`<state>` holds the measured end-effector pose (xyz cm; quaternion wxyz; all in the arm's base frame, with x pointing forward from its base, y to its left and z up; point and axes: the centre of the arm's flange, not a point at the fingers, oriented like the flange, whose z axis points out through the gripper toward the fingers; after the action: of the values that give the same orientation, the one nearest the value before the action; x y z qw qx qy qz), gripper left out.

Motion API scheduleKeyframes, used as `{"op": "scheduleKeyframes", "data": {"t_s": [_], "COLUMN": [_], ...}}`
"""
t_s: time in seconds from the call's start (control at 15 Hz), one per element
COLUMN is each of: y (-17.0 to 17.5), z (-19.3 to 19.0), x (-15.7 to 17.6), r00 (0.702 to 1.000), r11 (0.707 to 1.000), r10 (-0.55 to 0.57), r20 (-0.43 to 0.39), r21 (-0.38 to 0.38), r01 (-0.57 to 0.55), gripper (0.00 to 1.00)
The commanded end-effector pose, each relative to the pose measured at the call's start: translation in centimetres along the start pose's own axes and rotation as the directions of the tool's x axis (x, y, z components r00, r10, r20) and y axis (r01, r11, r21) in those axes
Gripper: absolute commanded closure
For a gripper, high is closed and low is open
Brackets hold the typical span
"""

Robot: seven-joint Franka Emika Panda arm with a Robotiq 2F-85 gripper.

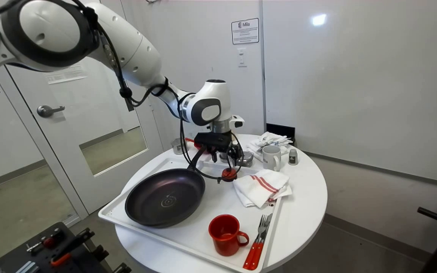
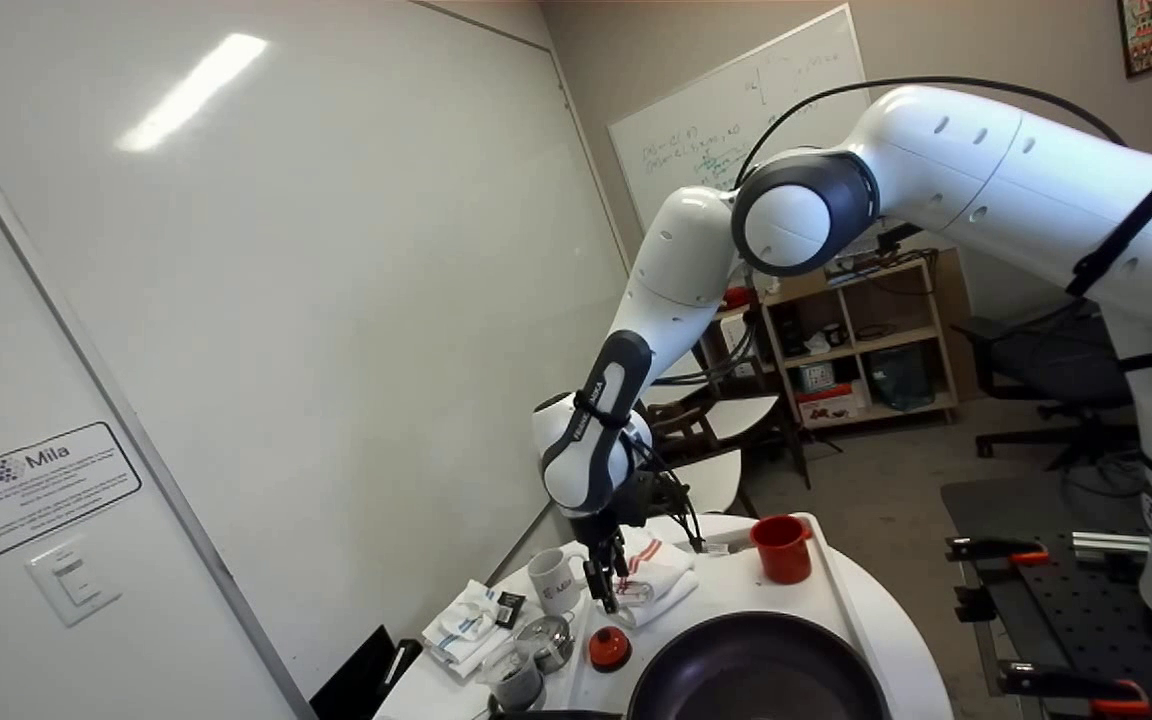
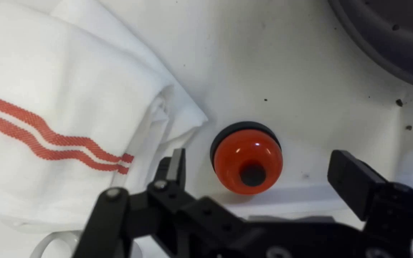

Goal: Move the black pan to the left

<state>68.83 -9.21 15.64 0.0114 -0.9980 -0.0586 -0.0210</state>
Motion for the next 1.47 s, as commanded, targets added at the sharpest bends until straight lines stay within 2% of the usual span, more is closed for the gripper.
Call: {"op": "scheduleKeyframes", "data": {"t_s": [0.0,0.4,1.4], "y": [-1.7,-6.0,-17.1], "z": [-0.7,-1.7,1.2], "x": [3.0,5.8,8.9], "r00": [1.0,0.999,0.991], "r11": [0.999,0.997,0.992], "r10": [0.012,0.006,-0.058], "r20": [0.013,0.038,0.12], "r21": [-0.035,-0.076,-0.106], "r01": [-0.011,-0.003,0.071], "gripper": [0.0,0.0,0.0]}}
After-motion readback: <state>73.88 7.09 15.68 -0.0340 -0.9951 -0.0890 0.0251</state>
